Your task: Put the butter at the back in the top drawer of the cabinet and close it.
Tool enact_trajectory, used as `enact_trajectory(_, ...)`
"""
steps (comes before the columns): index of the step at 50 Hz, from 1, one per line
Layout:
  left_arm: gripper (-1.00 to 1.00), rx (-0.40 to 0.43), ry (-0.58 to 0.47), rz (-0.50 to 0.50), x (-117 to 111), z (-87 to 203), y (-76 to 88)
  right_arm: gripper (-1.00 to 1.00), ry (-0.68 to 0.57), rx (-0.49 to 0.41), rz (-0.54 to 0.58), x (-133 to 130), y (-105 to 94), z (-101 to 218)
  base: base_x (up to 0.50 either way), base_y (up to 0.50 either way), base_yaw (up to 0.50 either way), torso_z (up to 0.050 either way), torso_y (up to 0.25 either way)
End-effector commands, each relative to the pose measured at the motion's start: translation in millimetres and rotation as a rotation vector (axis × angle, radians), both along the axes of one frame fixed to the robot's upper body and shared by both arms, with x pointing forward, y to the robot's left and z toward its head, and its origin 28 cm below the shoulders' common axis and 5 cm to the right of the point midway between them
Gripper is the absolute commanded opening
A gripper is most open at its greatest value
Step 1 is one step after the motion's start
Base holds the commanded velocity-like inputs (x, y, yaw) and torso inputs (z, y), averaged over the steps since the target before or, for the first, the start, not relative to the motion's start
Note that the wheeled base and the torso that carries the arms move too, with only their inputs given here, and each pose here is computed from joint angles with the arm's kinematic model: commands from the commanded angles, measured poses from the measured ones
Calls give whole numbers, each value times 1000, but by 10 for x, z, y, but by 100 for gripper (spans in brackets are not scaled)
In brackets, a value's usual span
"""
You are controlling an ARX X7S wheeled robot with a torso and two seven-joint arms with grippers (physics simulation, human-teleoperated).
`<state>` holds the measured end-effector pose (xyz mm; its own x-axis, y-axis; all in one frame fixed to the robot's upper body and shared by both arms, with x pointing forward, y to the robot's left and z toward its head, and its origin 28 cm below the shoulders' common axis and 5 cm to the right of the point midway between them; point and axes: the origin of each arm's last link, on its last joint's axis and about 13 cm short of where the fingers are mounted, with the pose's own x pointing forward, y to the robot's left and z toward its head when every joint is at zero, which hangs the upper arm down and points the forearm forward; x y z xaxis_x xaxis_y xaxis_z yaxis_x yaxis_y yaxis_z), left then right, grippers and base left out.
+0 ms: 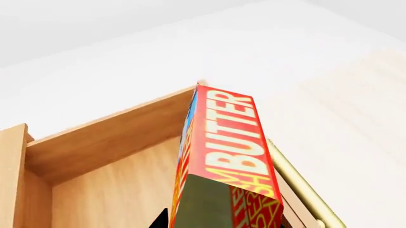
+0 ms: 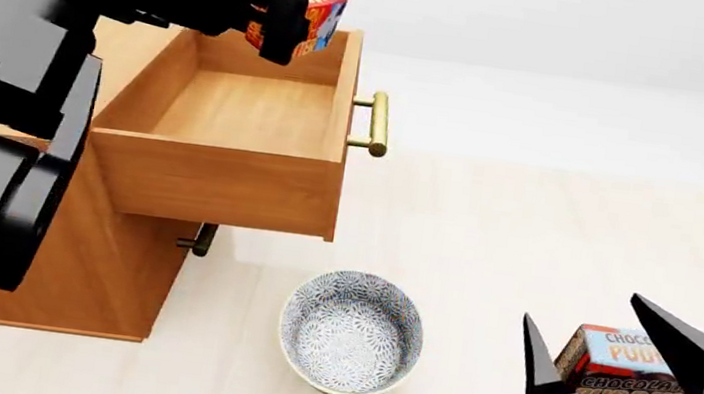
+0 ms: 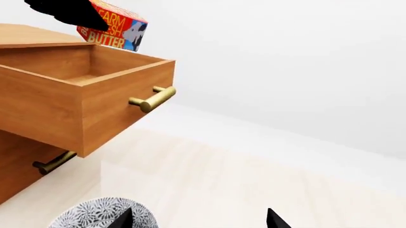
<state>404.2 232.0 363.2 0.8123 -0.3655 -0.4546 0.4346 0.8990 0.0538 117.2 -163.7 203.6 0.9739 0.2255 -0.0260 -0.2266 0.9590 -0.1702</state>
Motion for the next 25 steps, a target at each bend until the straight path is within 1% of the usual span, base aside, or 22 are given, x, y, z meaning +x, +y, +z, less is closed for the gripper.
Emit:
enact_trajectory(1, -100, -22, -1, 10, 13, -43, -35, 100, -2, 0, -4, -11, 1, -7, 0, 0, 0, 0, 10)
enact_trajectory(10, -100, -32, 18, 14, 26, -121, -21, 100, -5, 0, -6, -16, 5, -6, 0, 0, 0, 0, 1)
enact_trajectory(25, -100, -52, 55, 0, 39, -229, -43, 100, -10, 1, -9, -22, 12, 5, 0, 0, 0, 1, 1)
